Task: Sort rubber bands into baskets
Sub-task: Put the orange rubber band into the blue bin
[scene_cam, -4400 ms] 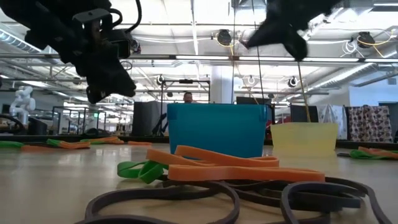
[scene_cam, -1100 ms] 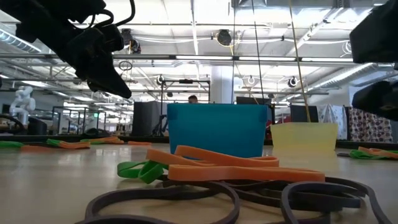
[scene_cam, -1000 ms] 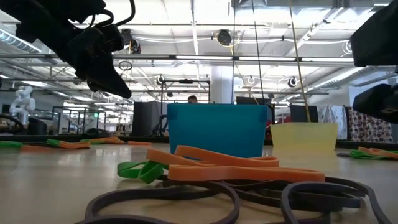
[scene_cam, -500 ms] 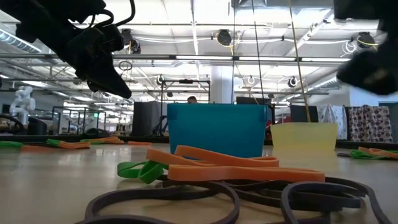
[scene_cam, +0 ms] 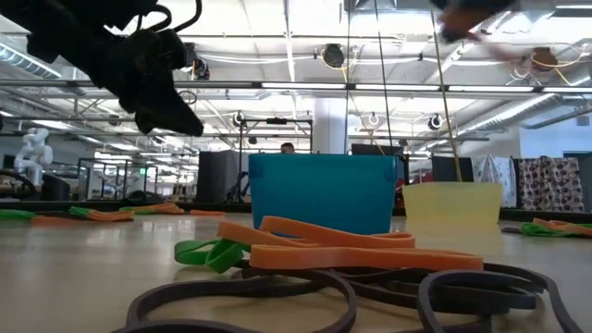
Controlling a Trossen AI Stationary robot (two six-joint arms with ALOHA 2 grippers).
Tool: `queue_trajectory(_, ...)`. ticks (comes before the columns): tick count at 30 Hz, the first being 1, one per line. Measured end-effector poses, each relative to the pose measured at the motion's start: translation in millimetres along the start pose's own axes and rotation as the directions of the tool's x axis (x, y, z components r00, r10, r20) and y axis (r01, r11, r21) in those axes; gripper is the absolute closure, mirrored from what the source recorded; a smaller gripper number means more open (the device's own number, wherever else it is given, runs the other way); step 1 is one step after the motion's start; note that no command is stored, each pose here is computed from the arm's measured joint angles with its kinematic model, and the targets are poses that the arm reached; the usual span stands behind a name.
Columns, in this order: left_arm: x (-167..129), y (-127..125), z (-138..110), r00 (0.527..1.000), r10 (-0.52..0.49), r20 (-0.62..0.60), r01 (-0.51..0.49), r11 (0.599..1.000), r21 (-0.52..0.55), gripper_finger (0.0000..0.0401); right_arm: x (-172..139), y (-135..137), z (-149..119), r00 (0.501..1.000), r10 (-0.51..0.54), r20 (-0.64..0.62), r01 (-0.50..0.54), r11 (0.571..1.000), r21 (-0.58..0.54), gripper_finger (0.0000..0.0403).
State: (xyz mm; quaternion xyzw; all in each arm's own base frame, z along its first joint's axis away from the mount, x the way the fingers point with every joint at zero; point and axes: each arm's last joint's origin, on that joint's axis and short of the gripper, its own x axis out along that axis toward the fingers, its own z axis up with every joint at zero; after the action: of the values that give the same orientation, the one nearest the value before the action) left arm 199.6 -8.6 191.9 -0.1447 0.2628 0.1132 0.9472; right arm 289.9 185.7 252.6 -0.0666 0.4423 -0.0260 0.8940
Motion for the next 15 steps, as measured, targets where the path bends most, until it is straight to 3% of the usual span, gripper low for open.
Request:
queue_trajectory(4, 0, 1, -2, 1.0, 0.005, -0.017, -0.005, 1.0, -0.027, 0.0322, 15, -32, 14, 0.999, -0.054, 0.001, 0.054, 0.999, 0.002, 0.0403)
queue_trajectory(8, -5, 7, -10, 0.992, 0.045, -0.12, -0.048, 0.999, -0.021, 0.0322, 29, -68, 29, 0.994, -0.106, 0.035, 0.106, 0.994, -0.009, 0.0403)
queue_trajectory(15, -34, 18, -16, 0.962, 0.095, -0.255, -0.108, 0.993, -0.037, 0.0322, 43, -116, 43, 0.989, -0.131, 0.068, 0.13, 0.991, 0.023, 0.0399)
